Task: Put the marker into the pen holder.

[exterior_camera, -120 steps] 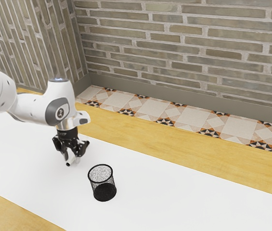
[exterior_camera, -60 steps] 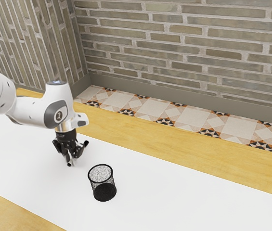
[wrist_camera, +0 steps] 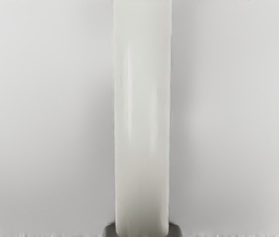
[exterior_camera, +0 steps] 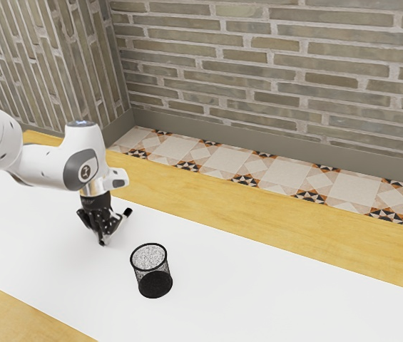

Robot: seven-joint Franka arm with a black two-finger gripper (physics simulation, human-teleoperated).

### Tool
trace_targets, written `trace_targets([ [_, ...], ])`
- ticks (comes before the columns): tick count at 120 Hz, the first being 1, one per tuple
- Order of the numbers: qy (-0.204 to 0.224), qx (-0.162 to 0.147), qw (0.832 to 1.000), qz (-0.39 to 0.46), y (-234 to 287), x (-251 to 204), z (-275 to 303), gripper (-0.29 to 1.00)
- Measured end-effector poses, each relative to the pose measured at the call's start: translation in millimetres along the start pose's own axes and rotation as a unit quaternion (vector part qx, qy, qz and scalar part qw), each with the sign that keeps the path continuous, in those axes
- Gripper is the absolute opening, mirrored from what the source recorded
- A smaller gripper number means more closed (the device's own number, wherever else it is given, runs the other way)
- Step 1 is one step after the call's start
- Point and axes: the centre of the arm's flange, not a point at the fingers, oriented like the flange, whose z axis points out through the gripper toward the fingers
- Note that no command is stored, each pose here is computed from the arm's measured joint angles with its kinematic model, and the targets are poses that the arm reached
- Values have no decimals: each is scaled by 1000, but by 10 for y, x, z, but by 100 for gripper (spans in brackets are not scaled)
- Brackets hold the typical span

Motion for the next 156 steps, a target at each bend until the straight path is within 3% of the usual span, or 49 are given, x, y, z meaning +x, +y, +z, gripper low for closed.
trace_targets([
  [14, 3, 2, 1000, 3, 44, 11, -167, -2],
  [24, 16, 6, 1000, 20, 251, -10, -647, -3],
  [39, 51, 25, 993, 101, 1141, -361, -1642, -3],
  [50, 50, 37, 985, 158, 1753, -794, -2016, -4],
  [62, 22, 42, 984, 172, 1886, -1216, -2008, -4],
  [82, -36, 42, 987, 149, 1735, -1427, -1742, -4],
  [96, -46, 46, 985, 158, 1891, -1533, -1734, -3],
  [128, -86, 44, 987, 132, 1846, -1134, -1453, -1],
  [134, -95, 43, 986, 128, 1833, -1062, -1372, 3],
  [148, -110, 32, 986, 119, 1849, -847, -1222, 29],
  [156, -95, 13, 989, 114, 1929, -670, -1351, 40],
])
